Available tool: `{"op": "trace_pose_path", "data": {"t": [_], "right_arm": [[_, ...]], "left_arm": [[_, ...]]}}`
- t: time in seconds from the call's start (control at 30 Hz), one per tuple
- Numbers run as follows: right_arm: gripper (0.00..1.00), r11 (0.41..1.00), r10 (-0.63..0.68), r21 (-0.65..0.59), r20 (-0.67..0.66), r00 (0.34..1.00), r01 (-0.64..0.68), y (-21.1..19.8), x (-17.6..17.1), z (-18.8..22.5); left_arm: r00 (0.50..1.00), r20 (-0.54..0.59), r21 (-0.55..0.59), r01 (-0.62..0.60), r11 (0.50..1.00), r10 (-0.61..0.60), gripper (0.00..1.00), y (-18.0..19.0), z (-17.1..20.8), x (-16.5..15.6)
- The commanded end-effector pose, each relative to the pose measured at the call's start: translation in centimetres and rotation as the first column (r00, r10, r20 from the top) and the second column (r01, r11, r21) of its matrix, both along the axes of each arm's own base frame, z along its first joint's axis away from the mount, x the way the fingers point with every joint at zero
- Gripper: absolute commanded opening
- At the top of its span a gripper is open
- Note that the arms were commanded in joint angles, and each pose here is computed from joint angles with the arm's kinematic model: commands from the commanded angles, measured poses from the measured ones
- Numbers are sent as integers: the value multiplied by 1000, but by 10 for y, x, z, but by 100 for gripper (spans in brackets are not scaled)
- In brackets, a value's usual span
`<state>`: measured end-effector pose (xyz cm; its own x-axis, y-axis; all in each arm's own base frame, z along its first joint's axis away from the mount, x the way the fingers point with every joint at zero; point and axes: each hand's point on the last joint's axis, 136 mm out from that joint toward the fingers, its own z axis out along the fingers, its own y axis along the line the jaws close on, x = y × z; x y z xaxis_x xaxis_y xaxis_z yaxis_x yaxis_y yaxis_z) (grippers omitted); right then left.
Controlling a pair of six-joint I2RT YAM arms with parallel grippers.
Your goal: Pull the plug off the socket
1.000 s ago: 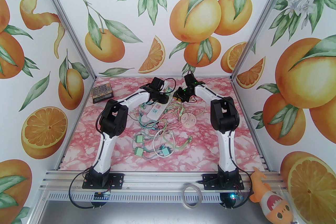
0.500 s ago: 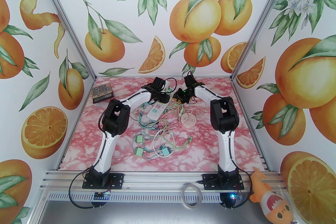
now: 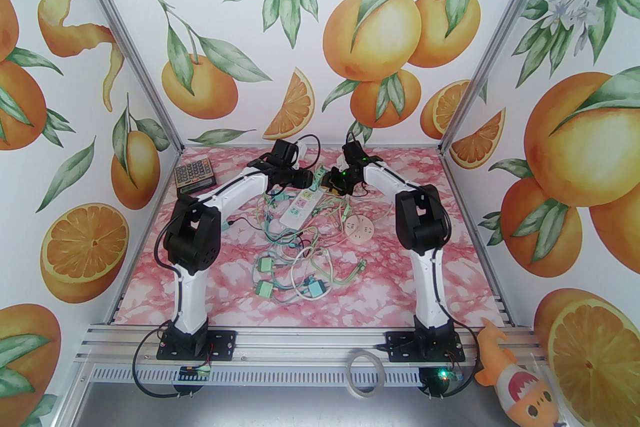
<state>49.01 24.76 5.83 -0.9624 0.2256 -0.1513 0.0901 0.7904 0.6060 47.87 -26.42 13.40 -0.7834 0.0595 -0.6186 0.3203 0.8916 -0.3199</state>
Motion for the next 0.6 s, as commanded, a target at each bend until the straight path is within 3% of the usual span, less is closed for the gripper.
{"op": "trace_pose_path", "data": {"t": [0.0,0.17,0.57], "right_arm": [[43,998,67,-30,112,991,-64,13,0,20],[46,992,109,-87,150,983,-96,21,-3,23],[49,915,156,-395,160,975,-82,0,4,-4]], "left_arm": [[995,-3,-106,-104,989,104,50,28,20,8],[994,-12,-99,-107,989,106,50,31,17,5],[995,-64,-114,-84,990,77,50,21,-1,-3]]}}
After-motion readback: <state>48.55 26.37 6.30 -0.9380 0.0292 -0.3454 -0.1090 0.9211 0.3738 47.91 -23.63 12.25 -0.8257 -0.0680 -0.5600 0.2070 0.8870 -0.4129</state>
